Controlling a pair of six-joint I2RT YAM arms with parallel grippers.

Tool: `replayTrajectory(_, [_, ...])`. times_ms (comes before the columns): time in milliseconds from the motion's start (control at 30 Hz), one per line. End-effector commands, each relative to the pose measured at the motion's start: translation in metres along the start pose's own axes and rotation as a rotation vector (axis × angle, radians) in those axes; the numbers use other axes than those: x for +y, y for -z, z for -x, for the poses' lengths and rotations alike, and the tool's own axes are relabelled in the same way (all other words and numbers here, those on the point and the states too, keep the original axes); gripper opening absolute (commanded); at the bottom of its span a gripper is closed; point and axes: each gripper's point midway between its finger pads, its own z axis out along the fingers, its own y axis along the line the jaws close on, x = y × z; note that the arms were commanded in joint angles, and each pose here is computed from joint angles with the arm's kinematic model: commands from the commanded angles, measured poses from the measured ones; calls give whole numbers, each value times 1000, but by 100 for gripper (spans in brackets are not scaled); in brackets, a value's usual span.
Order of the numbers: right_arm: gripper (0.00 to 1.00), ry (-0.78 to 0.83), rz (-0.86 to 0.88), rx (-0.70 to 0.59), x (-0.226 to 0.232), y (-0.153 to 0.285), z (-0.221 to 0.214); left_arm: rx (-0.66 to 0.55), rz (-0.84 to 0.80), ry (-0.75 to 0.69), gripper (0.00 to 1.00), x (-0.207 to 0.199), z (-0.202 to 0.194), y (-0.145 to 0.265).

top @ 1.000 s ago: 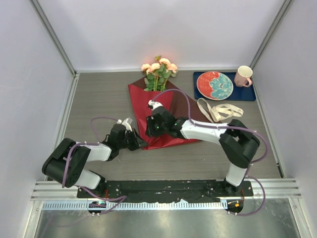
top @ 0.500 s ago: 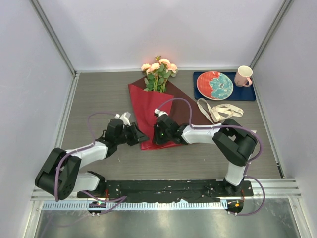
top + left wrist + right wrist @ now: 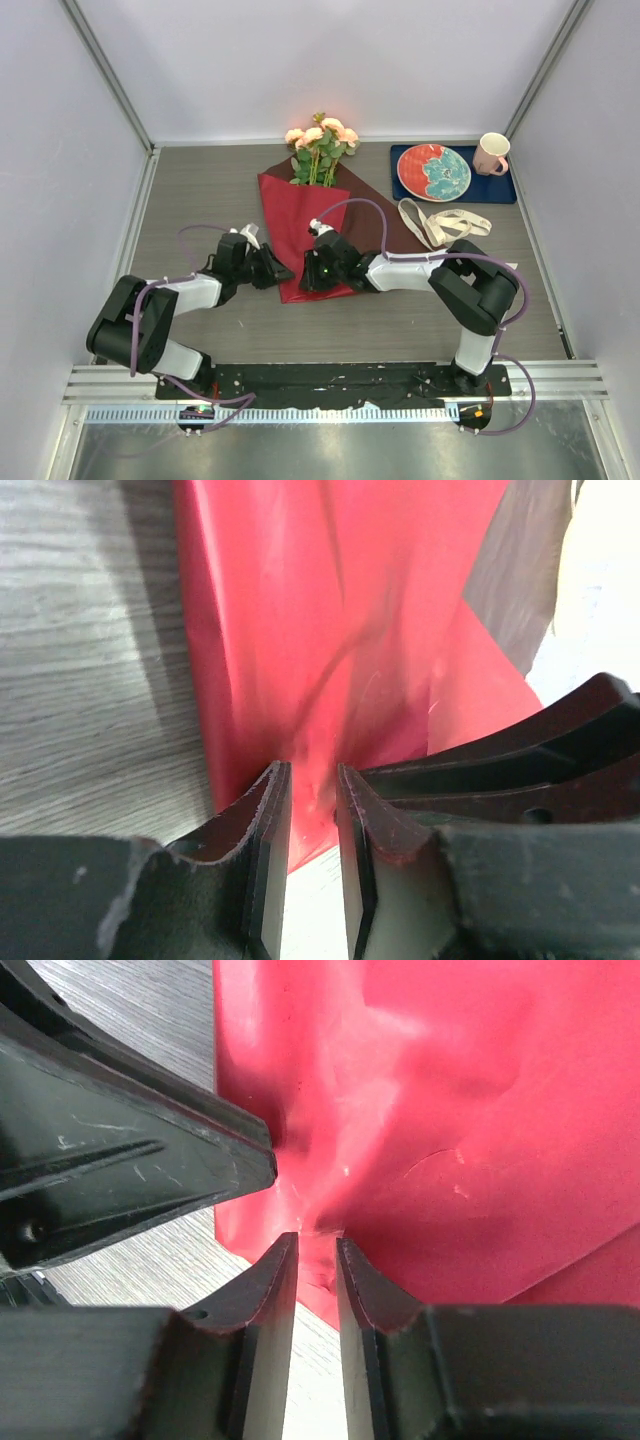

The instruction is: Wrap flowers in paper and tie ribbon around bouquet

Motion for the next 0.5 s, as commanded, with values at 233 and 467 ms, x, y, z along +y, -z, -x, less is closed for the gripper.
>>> replayTrajectory(233, [34, -20, 144, -18, 37, -1, 15, 27, 39, -90, 29, 15, -11, 16])
replayTrajectory(467, [20, -7, 44, -24, 9, -2, 3, -4, 18, -115, 30, -4, 7, 22])
